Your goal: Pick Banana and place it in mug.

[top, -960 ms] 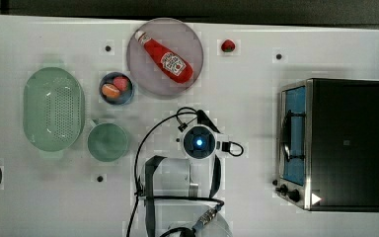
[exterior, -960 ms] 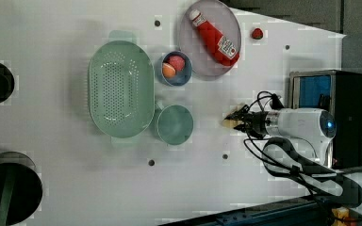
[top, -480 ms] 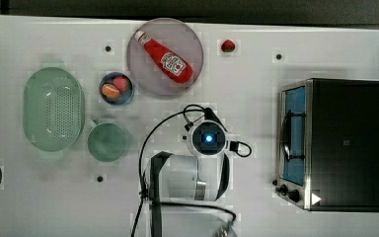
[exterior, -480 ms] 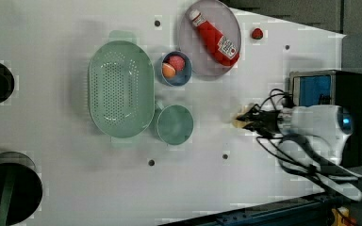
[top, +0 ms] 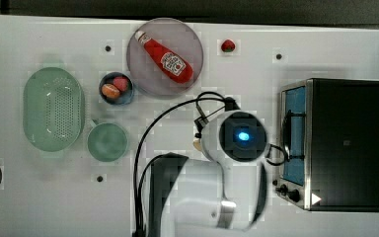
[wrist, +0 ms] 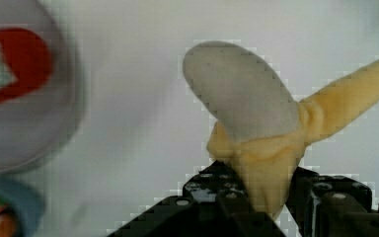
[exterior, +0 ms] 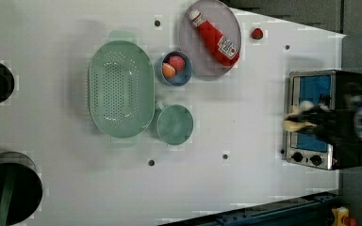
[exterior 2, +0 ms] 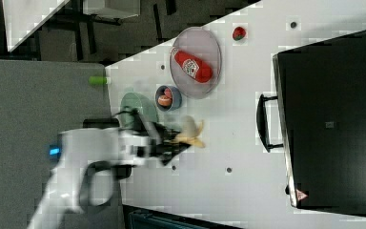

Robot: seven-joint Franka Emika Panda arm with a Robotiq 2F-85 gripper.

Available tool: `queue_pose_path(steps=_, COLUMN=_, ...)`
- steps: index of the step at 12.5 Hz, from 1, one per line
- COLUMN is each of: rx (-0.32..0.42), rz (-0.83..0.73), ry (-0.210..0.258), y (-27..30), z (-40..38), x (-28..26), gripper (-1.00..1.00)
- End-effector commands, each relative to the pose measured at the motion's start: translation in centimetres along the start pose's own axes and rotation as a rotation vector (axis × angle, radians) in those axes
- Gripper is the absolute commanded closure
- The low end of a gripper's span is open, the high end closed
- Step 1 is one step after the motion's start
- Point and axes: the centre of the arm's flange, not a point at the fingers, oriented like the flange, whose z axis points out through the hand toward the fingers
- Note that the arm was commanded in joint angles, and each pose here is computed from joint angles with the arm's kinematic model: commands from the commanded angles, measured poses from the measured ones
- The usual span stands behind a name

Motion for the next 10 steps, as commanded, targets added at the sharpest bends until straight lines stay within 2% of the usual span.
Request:
queue_pose_path(steps=1, rx=-0.006, rz=-0.075, ry=0.025, y=-1.0, z=-4.4, x=-2.0, gripper=0.46)
queue_pose_path(steps=3, rx=0.023, rz=-0.058, ry=0.063, y=-2.5, z=-6.5, x=-4.8, gripper=0.46)
queue_pose_path(steps=6, rx=-0.004, rz=-0.075, ry=0.08, y=-5.2, z=-6.7, x=-10.6, gripper=0.46)
queue_pose_path(steps=10, rx=0.003, rz=-0.075, ry=0.042, y=-9.3, z=-4.4, x=-18.8, gripper=0.46)
